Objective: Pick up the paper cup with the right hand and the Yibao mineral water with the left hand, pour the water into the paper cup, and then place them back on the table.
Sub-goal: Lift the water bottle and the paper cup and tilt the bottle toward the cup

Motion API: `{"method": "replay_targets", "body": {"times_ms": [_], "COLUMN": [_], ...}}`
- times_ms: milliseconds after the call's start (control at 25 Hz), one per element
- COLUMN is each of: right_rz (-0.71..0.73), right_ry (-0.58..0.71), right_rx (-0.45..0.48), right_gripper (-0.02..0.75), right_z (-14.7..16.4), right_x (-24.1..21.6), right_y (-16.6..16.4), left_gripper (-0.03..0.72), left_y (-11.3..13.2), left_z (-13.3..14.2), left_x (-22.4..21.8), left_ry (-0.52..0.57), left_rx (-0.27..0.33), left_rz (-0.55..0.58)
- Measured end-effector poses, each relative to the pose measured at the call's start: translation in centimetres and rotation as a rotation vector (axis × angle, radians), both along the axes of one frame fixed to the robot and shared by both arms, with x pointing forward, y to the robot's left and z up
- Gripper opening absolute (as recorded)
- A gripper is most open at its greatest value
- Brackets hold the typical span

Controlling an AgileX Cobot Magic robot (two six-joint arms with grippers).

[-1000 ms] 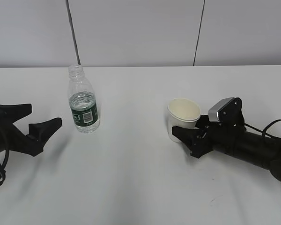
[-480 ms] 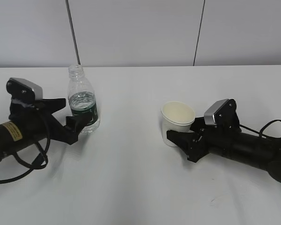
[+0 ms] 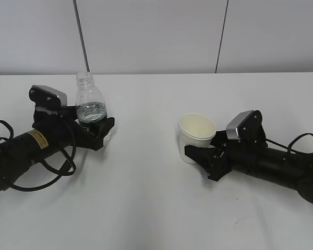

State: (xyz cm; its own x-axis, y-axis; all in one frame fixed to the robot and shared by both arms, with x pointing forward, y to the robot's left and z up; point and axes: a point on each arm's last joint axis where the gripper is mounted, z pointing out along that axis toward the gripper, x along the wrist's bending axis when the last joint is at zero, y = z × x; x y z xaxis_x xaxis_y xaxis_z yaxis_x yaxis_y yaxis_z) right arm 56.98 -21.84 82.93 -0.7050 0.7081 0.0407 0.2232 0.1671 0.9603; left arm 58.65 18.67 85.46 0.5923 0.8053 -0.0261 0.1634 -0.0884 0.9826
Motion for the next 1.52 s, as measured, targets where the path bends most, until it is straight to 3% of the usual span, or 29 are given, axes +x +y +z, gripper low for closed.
{"method": "replay_targets", "body": {"times_ms": [280, 640, 960, 1520], "right_rz": [0.032, 0.151, 0.279, 0.403], "right_ry": [0.0, -0.004, -0.011, 0.056], "right_rx": [0.001, 0.023, 0.054, 0.075], "right_gripper": [0.521, 0.521, 0.521, 0.521], "right_z": [0.0, 0.6, 1.5, 3.0], "right_x": [0.0, 0.3, 0.7, 2.6], "right_y": [0.2, 2.2, 5.2, 7.4], "left_gripper": [0.382, 0.359, 0.356, 0.356], "left_y": [-0.1, -0.6, -0.7, 0.6], "left_z": [0.0, 1.1, 4.4, 10.0], "left_x": [0.0, -0.4, -0.8, -2.1], "left_ry": [-0.001, -0.014, -0.027, -0.053], "left_rx": [0.0, 0.046, 0.187, 0.486], "left_rz": [-0.005, -0.085, -0.15, -0.151]}}
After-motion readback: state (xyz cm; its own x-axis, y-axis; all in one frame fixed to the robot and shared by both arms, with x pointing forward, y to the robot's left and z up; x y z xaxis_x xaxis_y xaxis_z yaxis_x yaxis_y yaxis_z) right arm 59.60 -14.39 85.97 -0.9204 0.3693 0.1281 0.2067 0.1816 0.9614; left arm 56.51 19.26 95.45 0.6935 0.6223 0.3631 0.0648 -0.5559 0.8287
